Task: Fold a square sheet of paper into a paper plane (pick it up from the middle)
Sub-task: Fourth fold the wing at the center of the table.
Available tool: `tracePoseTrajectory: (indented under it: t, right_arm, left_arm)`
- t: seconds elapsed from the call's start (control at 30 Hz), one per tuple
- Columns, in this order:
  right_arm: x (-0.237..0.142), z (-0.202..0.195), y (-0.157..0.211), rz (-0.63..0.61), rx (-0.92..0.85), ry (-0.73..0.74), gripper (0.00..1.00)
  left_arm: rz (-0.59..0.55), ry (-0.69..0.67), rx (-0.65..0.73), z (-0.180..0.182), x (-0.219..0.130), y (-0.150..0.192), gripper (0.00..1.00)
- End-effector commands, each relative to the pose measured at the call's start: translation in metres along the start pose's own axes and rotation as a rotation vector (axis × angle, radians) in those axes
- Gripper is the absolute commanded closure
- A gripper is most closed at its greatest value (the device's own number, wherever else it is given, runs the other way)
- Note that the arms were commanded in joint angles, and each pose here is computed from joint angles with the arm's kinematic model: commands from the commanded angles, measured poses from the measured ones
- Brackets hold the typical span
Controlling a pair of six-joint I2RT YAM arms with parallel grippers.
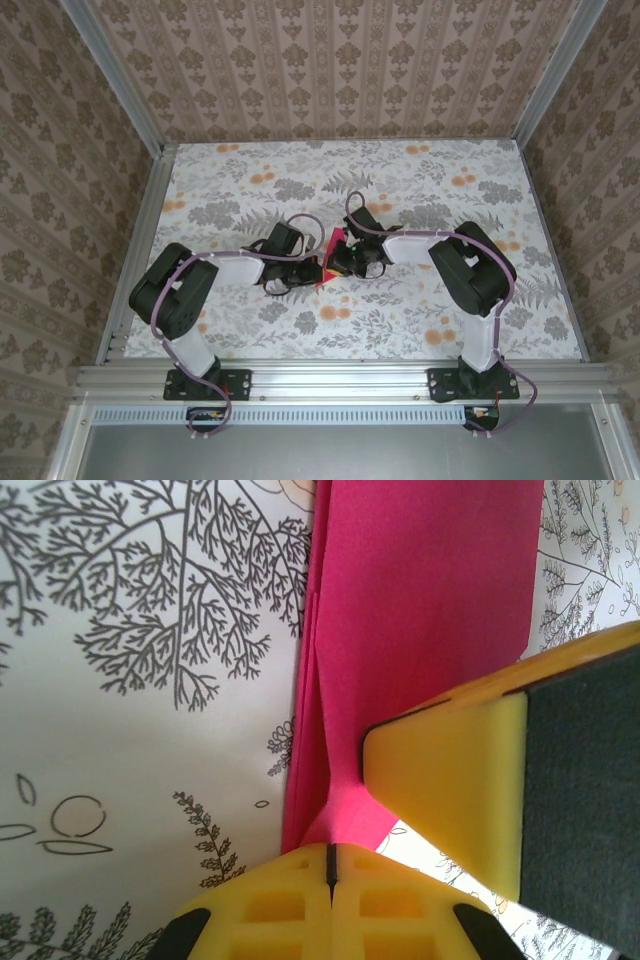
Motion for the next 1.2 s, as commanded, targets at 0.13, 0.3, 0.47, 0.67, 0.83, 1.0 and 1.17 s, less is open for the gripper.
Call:
tracePoseTrajectory:
  t: [0.13, 0.3, 0.47, 0.67, 0.83, 1.0, 1.17]
  right_arm:
    - [0.009, 0.010, 0.013, 0.069, 0.016, -0.036, 0.93]
    - [0.014, 0.007, 0.013, 0.073, 0.039, -0.028, 0.93]
    - [0.016, -0.009, 0.006, 0.031, 0.045, 0.097, 0.93]
    - [0.017, -0.026, -0.007, -0.030, 0.051, 0.205, 0.92]
    - [0.013, -0.025, -0.022, -0.074, 0.039, 0.201, 0.92]
    - [0.006, -0.020, -0.040, -0.127, 0.011, 0.174, 0.91]
    - [0.001, -0.019, -0.060, -0.165, -0.008, 0.142, 0.90]
  left_arm:
    - [0.038, -0.040, -0.049, 0.015, 0.005, 0.013, 1.00]
    - [0.041, -0.041, -0.053, 0.017, 0.005, 0.016, 1.00]
    - [0.043, -0.049, -0.062, 0.019, 0.004, 0.019, 1.00]
    - [0.074, -0.066, -0.076, 0.026, 0.002, 0.030, 1.00]
    - [0.085, -0.077, -0.087, 0.032, 0.000, 0.036, 1.00]
    - [0.095, -0.075, -0.096, 0.034, 0.001, 0.039, 1.00]
    - [0.103, -0.063, -0.097, 0.034, 0.002, 0.040, 1.00]
Point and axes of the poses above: each hand's point on the last joint's axis, 136 mm out from that joint toward the fingers, its own x axis out along the fingers, its own z axis along the line the jaws close on, y = z × x, the point moved 5 cm from there along -x, back along the fingers, and after that the axes turned 1 degree about x, right-handed, at the moved point
